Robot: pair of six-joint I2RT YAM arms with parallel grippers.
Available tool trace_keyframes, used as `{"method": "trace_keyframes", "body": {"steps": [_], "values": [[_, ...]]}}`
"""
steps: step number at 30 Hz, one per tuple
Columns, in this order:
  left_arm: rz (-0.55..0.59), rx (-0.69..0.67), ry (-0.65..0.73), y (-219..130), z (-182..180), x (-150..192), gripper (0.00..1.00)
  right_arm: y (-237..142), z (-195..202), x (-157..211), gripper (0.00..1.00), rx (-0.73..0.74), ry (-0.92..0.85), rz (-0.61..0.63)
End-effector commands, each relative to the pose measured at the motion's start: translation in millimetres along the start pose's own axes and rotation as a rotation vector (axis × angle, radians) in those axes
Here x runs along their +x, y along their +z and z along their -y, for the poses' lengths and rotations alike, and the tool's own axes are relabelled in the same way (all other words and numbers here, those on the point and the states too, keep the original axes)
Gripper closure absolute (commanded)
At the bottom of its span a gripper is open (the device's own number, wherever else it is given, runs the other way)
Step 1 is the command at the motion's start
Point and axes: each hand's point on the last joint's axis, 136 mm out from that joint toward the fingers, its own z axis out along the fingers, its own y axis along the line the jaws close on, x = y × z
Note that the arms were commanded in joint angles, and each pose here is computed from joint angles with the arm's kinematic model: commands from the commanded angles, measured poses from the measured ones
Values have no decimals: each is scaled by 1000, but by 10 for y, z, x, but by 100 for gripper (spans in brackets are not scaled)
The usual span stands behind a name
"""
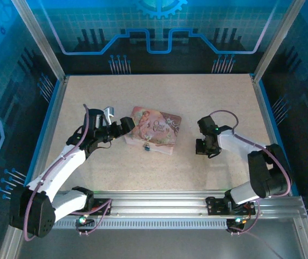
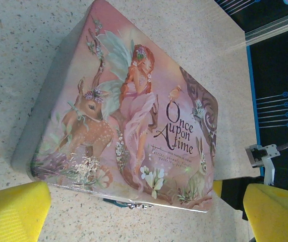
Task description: Unlock a padlock with a key
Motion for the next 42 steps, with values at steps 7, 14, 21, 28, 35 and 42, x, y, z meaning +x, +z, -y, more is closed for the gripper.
{"method": "trace_keyframes", "body": {"steps": [7,14,21,28,35,42], "values": [[-6,177,-28,-103,335,44,1,-413,-551,-271,100,-318,-58,202],[-25,305,-55,-53,672,89,2,-801,-892,-417,100,-537,-62,318],[-56,406,-99,48,1042,142,2,-1207,-1205,-520,100,-652,-119,464],[-32,355,-363,116,1033,68,3,-1441,-1353,-616,100,-487,-267,696],[-86,238,-603,147,969,164,8,-1700,-1634,-671,100,-335,-453,913],[-104,196,-723,165,925,246,12,-1908,-1974,-621,100,-271,-609,1051]]}}
